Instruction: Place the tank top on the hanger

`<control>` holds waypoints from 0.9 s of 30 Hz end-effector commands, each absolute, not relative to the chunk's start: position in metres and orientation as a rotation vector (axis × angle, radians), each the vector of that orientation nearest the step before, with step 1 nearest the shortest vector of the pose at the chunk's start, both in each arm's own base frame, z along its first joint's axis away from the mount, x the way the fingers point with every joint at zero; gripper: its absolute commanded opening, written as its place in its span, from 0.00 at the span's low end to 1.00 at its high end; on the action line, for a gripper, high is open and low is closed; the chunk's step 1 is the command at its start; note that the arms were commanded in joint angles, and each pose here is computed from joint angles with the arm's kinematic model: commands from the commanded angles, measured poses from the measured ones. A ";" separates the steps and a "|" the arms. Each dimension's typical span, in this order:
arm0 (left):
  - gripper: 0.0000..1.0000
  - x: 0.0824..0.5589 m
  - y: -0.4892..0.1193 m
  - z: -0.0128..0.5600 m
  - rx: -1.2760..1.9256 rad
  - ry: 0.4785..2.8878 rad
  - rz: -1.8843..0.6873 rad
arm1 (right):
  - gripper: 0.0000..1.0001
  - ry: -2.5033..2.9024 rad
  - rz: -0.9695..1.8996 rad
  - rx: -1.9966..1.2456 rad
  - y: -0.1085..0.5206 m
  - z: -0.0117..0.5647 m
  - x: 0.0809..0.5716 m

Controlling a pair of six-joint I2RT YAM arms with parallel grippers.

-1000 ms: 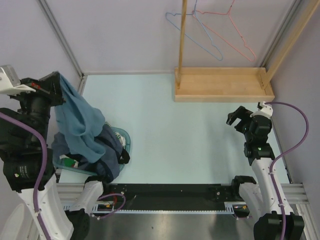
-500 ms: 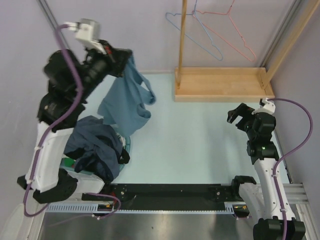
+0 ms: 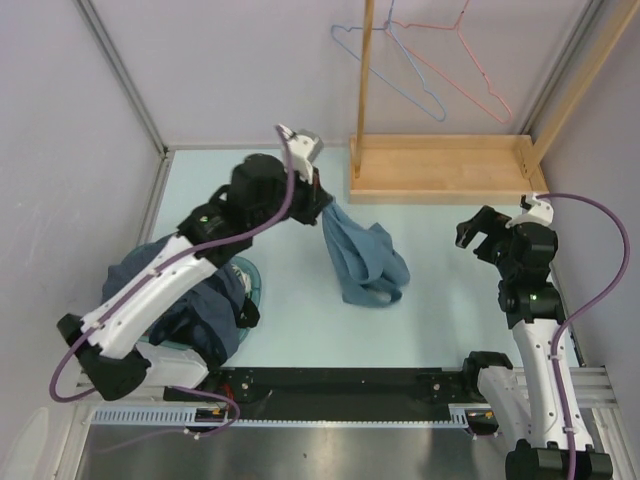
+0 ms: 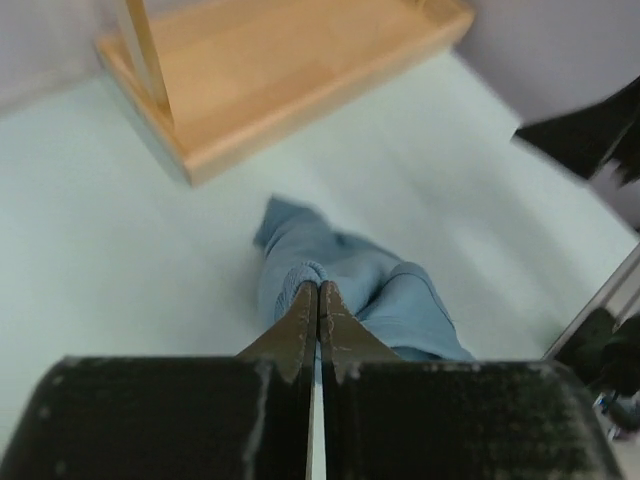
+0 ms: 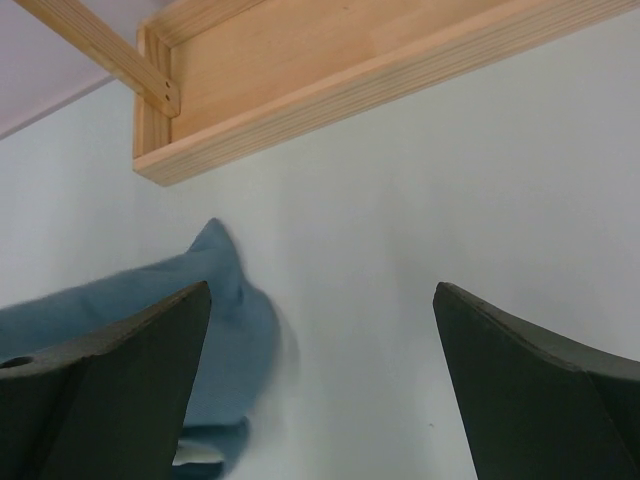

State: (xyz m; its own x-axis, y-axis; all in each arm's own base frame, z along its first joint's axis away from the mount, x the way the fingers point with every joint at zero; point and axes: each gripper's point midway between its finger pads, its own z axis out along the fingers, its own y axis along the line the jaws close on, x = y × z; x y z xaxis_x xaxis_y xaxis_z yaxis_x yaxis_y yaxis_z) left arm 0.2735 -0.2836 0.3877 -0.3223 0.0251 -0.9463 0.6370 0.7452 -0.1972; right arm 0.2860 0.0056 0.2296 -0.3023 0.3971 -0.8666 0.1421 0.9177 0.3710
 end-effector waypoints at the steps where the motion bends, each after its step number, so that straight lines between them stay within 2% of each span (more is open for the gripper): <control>1: 0.30 0.272 -0.306 0.300 0.620 1.999 -0.684 | 1.00 1.836 0.275 0.351 0.008 0.258 0.281; 2: 0.58 0.274 -0.307 0.281 0.633 2.048 -0.658 | 1.00 1.838 0.282 0.347 0.010 0.259 0.280; 3: 0.81 0.275 -0.304 0.266 0.663 2.095 -0.614 | 1.00 1.839 0.304 0.331 0.014 0.260 0.279; 4: 0.99 0.281 -0.302 0.247 0.670 2.148 -0.554 | 1.00 1.839 0.320 0.319 0.017 0.261 0.279; 6: 0.99 0.289 -0.294 0.247 0.673 2.143 -0.472 | 1.00 1.837 0.374 0.249 0.029 0.267 0.279; 11: 0.99 0.301 -0.270 0.299 0.616 1.936 -0.421 | 1.00 1.772 0.454 0.069 0.057 0.306 0.279; 14: 0.99 0.305 -0.249 0.296 0.568 1.930 -0.495 | 1.00 1.778 0.481 -0.040 0.082 0.323 0.284; 15: 0.99 0.307 -0.238 0.282 0.550 1.966 -0.519 | 1.00 1.732 0.461 -0.081 0.087 0.349 0.286; 17: 0.99 0.303 -0.232 0.283 0.534 1.943 -0.565 | 1.00 1.749 0.473 -0.159 0.111 0.358 0.294; 18: 0.99 0.301 -0.226 0.268 0.530 1.967 -0.555 | 1.00 1.695 0.432 -0.185 0.112 0.386 0.297; 20: 0.99 0.298 -0.222 0.265 0.524 1.960 -0.555 | 1.00 1.703 0.436 -0.243 0.131 0.397 0.312; 21: 0.99 0.295 -0.222 0.261 0.536 1.970 -0.571 | 1.00 1.628 0.444 -0.247 0.133 0.436 0.312; 24: 0.99 0.288 -0.225 0.261 0.542 1.973 -0.608 | 1.00 1.633 0.415 -0.268 0.141 0.457 0.345; 25: 0.99 0.287 -0.225 0.262 0.544 1.971 -0.614 | 1.00 1.564 0.396 -0.284 0.140 0.491 0.346; 27: 0.99 0.284 -0.227 0.265 0.559 1.961 -0.633 | 1.00 1.594 0.386 -0.313 0.151 0.492 0.376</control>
State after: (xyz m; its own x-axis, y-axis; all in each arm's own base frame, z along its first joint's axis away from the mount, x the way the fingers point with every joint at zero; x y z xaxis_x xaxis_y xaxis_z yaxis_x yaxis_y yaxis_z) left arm 0.2897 -0.2155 0.2410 -0.4827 0.1572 -0.8615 0.5605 0.8113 -0.1660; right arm 0.3465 0.1483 0.4594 -0.1252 0.1002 -0.9871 -0.4341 0.8891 0.1453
